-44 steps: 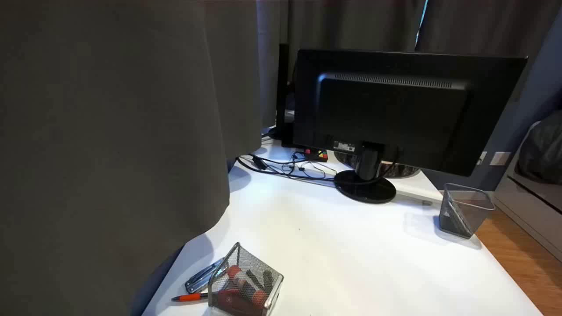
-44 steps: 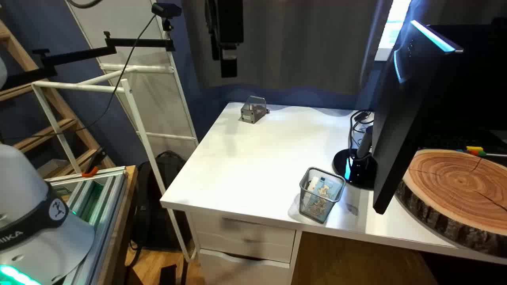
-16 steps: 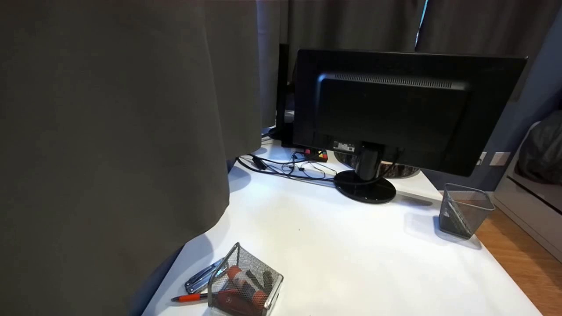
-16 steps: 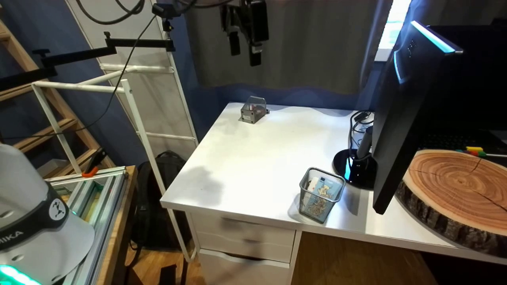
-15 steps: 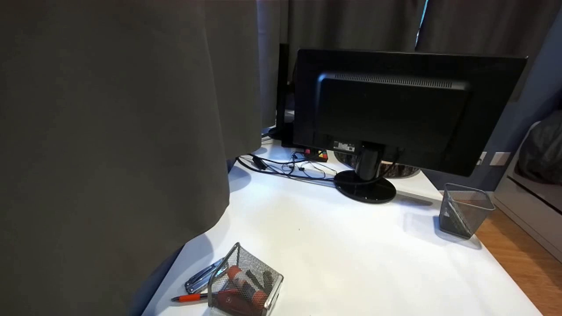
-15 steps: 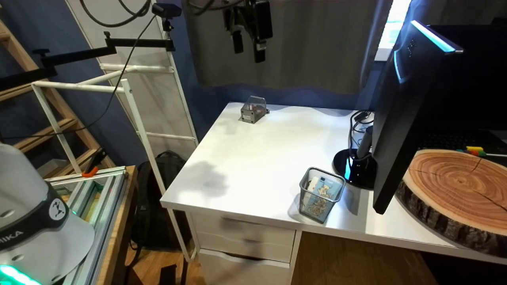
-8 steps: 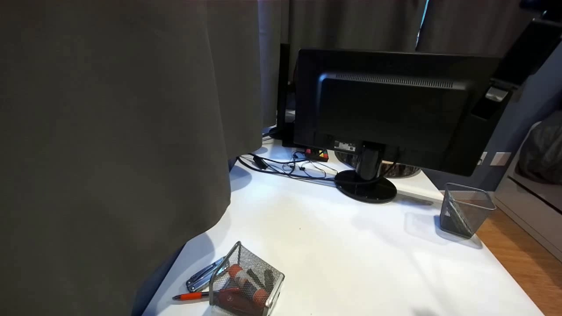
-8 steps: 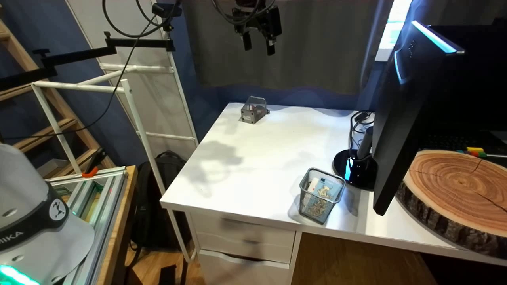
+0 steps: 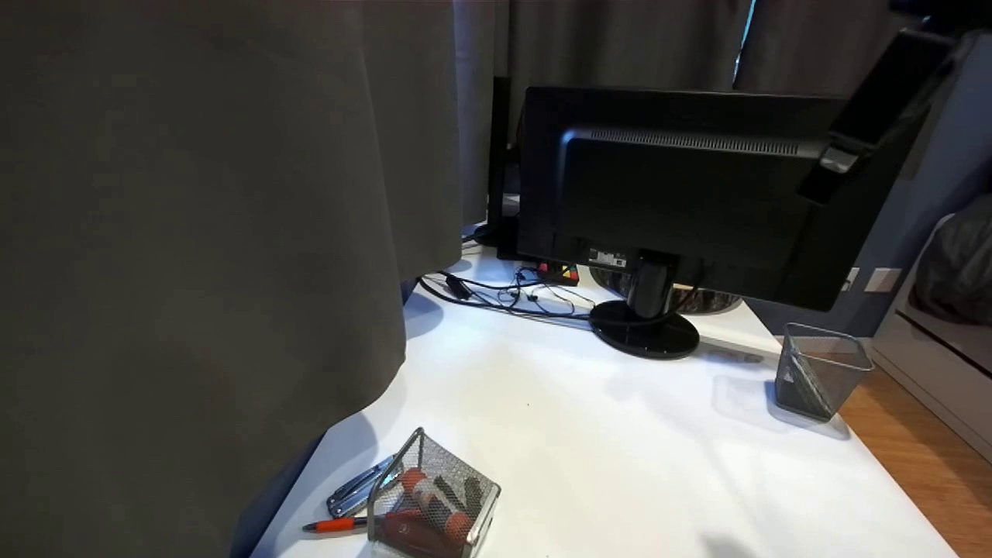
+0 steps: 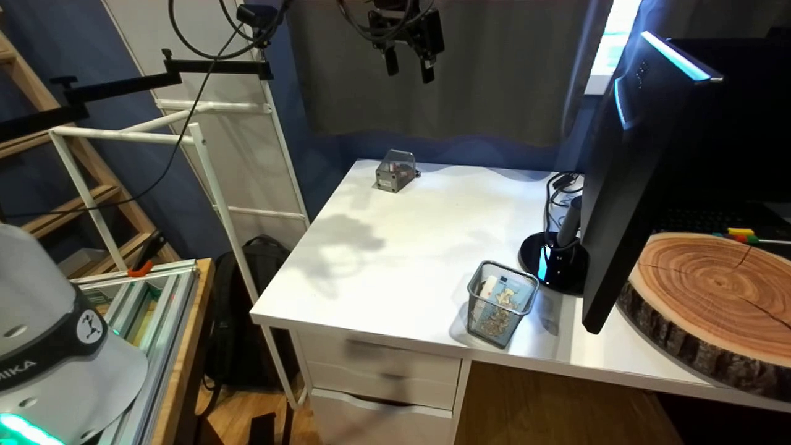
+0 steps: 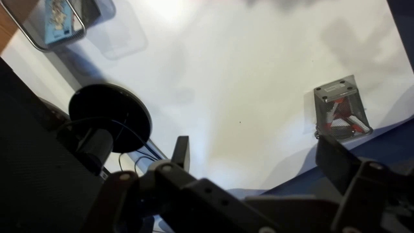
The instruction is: Put the container upright
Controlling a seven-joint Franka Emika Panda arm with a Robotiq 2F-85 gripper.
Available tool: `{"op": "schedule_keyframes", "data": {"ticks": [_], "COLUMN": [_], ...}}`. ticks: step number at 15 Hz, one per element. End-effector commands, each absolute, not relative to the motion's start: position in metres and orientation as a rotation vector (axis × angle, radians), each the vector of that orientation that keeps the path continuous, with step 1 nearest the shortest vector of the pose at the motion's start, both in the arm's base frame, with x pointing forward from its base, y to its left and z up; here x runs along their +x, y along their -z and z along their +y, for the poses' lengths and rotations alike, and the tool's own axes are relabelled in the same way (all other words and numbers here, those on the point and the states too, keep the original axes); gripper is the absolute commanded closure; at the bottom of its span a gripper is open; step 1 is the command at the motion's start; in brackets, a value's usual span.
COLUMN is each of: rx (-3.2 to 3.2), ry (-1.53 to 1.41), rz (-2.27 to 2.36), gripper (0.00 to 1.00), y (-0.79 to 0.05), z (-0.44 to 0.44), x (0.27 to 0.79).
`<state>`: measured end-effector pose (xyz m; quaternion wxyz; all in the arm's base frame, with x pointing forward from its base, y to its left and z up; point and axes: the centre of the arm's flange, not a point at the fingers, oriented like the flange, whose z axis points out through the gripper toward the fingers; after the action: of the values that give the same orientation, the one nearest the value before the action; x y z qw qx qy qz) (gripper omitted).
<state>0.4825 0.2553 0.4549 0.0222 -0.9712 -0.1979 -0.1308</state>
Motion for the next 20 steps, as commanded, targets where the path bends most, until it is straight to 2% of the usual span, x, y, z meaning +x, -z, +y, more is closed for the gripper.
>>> {"op": "schedule_keyframes", "data": {"ticks": [1, 5, 10, 11, 12, 15, 17, 20], "rx": [-2.952, -2.841, -2.630, -2.706, -2.675, -2.647, -2.833, -3.015], "ry": [0.491, 0.409, 0.189, 0.264, 0.238, 0.223, 0.158, 0.269], "rz": [-0.767, -0.950, -1.213, -1.135, -1.170, -1.196, -1.132, -1.061], "gripper": [0.00, 0.00, 0.00, 0.00, 0.00, 0.00, 0.00, 0.00], "y": [-0.438, -0.416, -0.388, -0.383, -0.379, -0.373, -0.338, -0.292], "z": [0.325, 0.400, 0.502, 0.453, 0.468, 0.481, 0.502, 0.531], "x": [0.541, 0.568, 0.568, 0.532, 0.530, 0.534, 0.543, 0.565]}}
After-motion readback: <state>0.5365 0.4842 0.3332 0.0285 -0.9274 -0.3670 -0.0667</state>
